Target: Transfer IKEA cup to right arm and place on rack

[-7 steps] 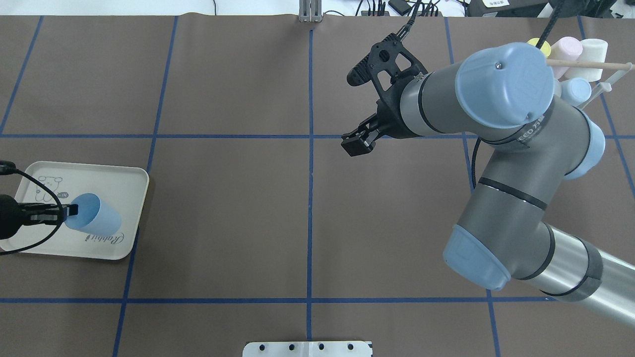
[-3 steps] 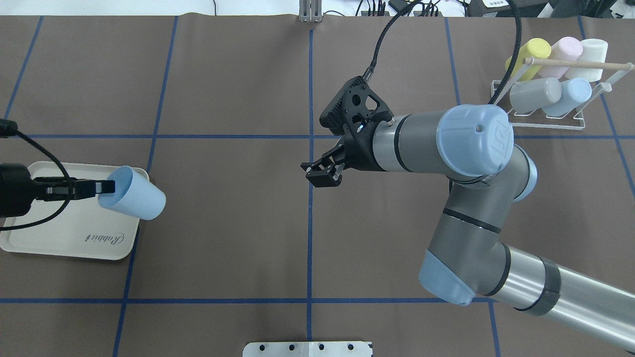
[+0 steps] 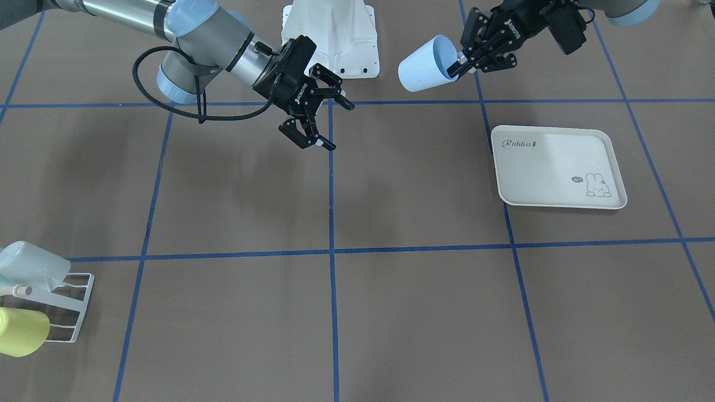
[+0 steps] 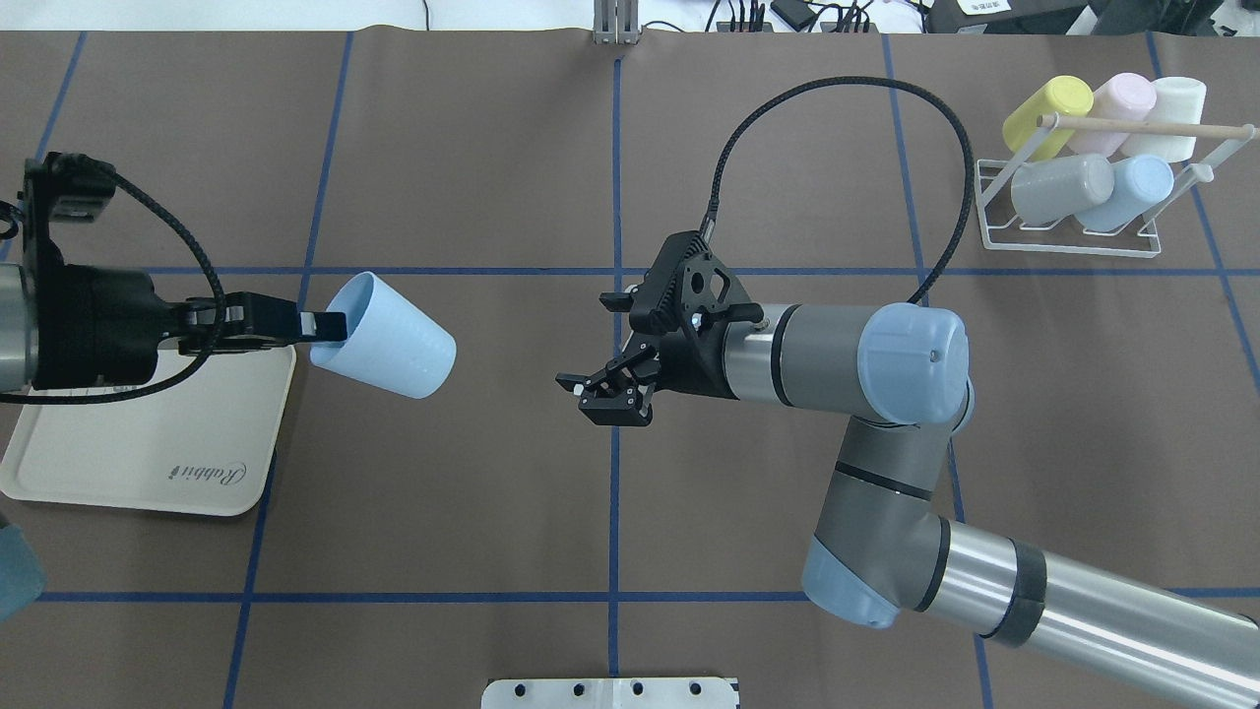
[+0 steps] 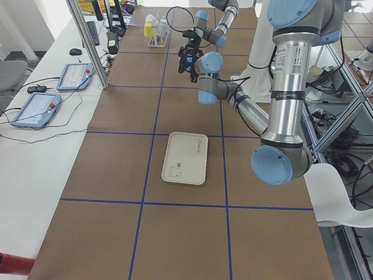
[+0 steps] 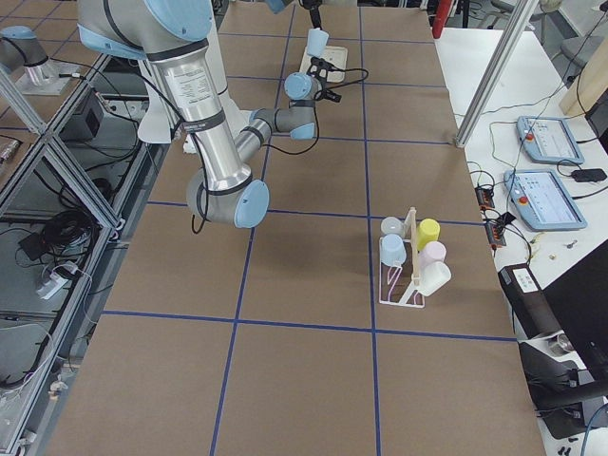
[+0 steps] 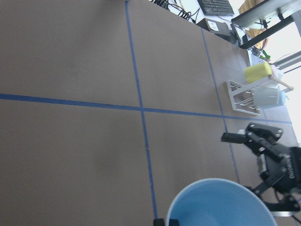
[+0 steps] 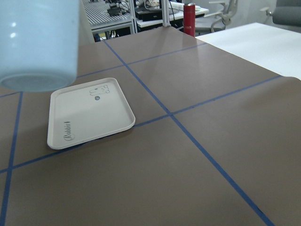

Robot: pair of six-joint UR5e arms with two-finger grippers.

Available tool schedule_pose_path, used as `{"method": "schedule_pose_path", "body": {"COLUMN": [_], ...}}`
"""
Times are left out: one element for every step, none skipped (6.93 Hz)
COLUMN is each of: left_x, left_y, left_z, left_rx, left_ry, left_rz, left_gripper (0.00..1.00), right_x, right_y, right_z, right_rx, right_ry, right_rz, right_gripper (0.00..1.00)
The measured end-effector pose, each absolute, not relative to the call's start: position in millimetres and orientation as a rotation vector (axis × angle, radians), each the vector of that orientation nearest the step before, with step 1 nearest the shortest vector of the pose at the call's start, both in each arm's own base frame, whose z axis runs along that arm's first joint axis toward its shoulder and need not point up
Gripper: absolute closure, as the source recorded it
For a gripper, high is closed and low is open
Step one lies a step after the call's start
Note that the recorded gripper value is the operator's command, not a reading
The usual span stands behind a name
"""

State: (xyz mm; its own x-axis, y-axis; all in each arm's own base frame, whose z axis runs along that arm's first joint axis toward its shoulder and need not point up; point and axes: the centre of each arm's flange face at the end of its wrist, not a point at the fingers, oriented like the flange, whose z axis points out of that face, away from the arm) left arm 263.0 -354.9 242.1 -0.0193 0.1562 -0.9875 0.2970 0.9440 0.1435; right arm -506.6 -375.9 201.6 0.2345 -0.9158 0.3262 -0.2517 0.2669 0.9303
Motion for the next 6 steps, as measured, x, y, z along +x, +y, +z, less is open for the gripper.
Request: {"method": "schedule_pose_path", "body": {"left_x": [271.6,285.9,300.9,314.5,325.7,333.2], "left_y": [-360.1,-366.9,-372.9,-375.4,-373.0,-369.8], "left_z": [233.6,227.4,223.0,221.6,222.2,221.6], "left_rx": [0.350,0.341,0.330,0.317,0.300,0.289], "left_ry": [1.611,1.617,1.619,1.619,1.618,1.620], "left_rz": [-0.117,-0.114,-0.112,-0.108,-0.098,-0.089], "left_gripper": [1.00,1.00,1.00,1.00,1.00,1.00], "right_x": [-515.3,-520.1,-522.4,-524.1,-524.6,-524.5], "right_y": [-366.0,-355.6,-347.6,-342.9,-341.2,-341.0], "right_z": [209.3,212.7,212.5,210.7,208.9,208.6], "right_rx": [1.311,1.362,1.398,1.421,1.433,1.439], "right_ry": [-1.314,-1.348,-1.368,-1.375,-1.377,-1.376], "right_rz": [-0.679,-0.678,-0.679,-0.684,-0.684,-0.683], "right_gripper": [0.01,0.01,0.01,0.01,0.01,0.01]}}
